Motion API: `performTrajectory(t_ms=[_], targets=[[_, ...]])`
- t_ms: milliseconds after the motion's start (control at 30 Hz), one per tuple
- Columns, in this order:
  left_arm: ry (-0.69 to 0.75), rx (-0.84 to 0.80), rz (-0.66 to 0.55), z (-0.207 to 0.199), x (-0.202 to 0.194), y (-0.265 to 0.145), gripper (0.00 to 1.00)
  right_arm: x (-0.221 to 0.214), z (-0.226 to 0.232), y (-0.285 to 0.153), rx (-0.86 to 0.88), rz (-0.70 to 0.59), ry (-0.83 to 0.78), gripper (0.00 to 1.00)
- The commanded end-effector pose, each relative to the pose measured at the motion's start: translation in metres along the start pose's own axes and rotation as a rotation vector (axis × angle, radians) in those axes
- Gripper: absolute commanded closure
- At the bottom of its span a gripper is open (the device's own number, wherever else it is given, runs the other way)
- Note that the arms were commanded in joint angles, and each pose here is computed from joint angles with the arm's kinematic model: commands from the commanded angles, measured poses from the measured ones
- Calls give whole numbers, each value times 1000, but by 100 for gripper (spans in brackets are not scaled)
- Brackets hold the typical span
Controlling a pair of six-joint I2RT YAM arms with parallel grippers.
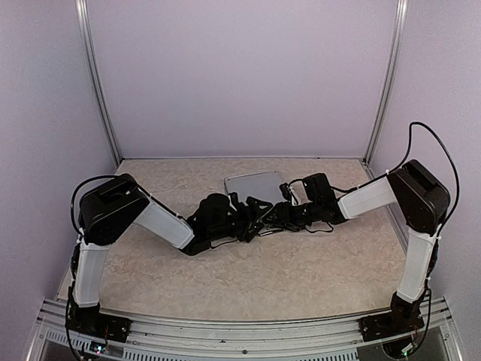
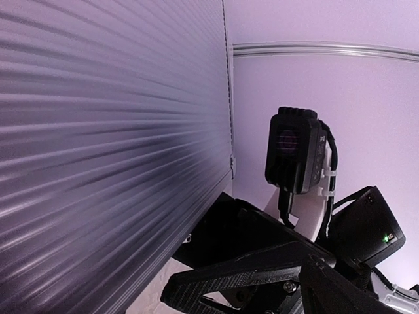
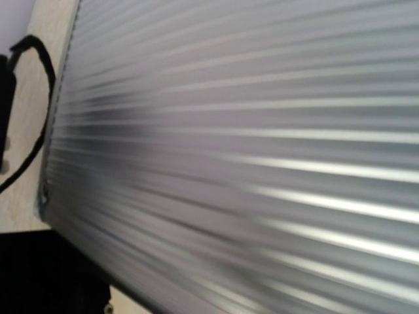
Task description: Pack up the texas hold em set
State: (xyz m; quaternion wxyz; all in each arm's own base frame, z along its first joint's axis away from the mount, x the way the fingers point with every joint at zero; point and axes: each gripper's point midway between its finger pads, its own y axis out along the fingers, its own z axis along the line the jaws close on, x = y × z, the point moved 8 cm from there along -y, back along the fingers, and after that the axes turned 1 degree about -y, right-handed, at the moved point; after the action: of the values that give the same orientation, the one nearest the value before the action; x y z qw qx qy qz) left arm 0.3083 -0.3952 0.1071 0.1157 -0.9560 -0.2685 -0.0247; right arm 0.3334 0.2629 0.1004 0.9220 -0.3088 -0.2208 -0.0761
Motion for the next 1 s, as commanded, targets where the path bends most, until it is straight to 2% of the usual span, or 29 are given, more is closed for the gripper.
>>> performTrajectory(t_ms=[0, 567, 967], targets=[[35, 18, -19, 0, 5, 3, 11, -6, -7, 9, -58, 17, -19, 38], [40, 27, -13, 2, 4, 4, 11, -8, 10, 10, 74, 67, -109, 37], [35, 13, 1, 1, 2, 0, 11, -8, 6, 5, 196, 60, -97, 37]])
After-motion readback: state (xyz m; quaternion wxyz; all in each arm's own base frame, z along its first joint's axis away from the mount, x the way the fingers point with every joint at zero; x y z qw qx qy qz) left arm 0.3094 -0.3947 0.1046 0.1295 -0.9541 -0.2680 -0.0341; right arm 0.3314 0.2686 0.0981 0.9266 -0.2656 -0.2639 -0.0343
